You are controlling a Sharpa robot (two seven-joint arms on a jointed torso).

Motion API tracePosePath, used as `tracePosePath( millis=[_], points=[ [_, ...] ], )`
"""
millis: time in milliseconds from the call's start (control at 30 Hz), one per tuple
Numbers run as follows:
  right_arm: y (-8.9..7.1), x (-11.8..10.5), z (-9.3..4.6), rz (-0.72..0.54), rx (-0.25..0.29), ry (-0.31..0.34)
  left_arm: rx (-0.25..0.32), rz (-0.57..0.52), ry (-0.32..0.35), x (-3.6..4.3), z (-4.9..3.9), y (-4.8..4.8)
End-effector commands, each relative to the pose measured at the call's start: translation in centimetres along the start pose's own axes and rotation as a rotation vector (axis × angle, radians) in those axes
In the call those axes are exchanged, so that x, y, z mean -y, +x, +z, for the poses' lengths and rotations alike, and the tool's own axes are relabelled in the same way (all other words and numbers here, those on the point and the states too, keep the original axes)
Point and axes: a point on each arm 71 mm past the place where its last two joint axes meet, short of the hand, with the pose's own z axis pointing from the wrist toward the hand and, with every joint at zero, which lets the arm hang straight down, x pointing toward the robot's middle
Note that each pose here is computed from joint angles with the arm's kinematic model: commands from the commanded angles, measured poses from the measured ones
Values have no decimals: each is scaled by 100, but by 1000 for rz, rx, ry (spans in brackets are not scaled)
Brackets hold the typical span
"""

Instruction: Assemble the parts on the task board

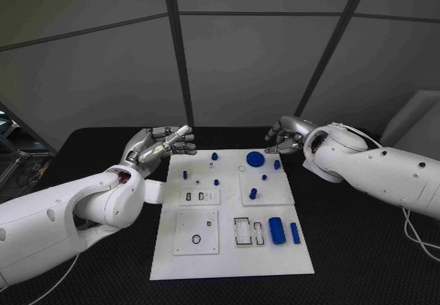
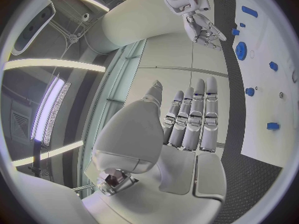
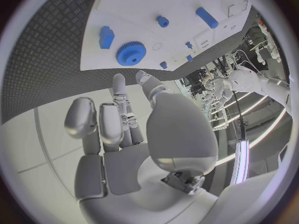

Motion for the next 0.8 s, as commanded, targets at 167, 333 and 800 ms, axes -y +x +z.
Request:
tracePosePath(
  millis=[167, 333, 800],
  points=[
    [87, 48, 43, 52, -119, 59, -14, -1, 9, 7, 17, 19],
    [146, -33, 111, 53, -143, 46, -17, -3, 8, 1, 28, 30],
    [200, -207, 211, 14, -118, 3, -22, -6, 5, -14, 46, 47]
  ],
)
